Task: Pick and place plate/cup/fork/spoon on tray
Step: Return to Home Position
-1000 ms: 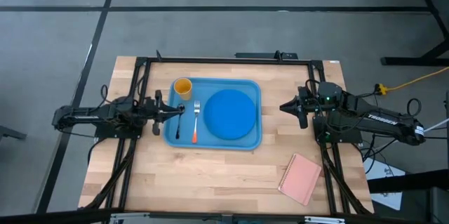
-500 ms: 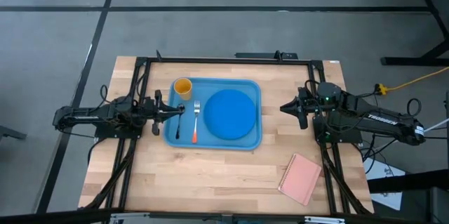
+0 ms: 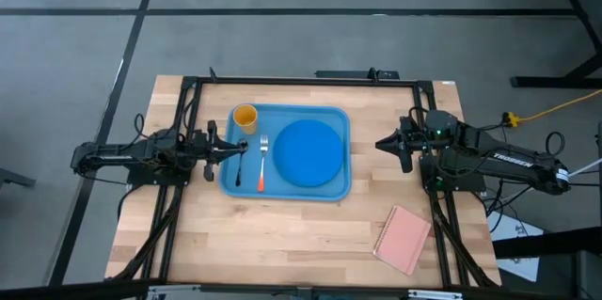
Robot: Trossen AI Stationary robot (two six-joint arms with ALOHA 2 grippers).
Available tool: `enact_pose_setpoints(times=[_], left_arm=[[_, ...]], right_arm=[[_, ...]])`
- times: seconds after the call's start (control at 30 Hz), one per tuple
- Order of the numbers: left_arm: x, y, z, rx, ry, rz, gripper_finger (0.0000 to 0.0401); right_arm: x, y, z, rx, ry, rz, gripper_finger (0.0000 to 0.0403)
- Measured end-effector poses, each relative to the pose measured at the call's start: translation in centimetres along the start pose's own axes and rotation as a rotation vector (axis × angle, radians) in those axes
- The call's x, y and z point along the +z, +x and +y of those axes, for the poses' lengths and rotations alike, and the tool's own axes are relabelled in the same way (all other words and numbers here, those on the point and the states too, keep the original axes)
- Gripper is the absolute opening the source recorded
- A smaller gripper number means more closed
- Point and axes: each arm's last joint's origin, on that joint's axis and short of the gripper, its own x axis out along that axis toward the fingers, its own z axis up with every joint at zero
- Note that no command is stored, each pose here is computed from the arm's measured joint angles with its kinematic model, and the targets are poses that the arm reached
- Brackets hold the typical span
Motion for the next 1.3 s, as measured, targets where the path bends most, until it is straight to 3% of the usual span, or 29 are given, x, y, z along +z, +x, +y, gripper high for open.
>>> enact_pose_setpoints(times=[0.17, 0.33, 0.8, 1.0, 1.3], left_arm=[[0.0, 0.0, 0.0, 0.0, 0.0, 0.0, 0.0051], [0.0, 0.0, 0.0, 0.0, 0.0, 0.0, 0.0051], [0.0, 0.0, 0.0, 0.0, 0.0, 0.0, 0.0051], [0.0, 0.0, 0.0, 0.001, 0.0, 0.0, 0.0051], [0.0, 0.0, 0.0, 0.001, 0.0, 0.0, 0.0051]], right_arm=[[0.0, 0.0, 0.0, -0.007, 0.003, -0.002, 0.0051], [-1.3, 0.3, -0.6, -0.067, -0.036, -0.092, 0.0051], [-5.0, 1.6, -1.0, 0.093, -0.176, -0.362, 0.0051], [-5.2, 1.7, -0.9, 0.083, -0.264, -0.37, 0.0051], [-5.7, 1.6, -1.2, 0.037, -0.265, -0.332, 0.0051]])
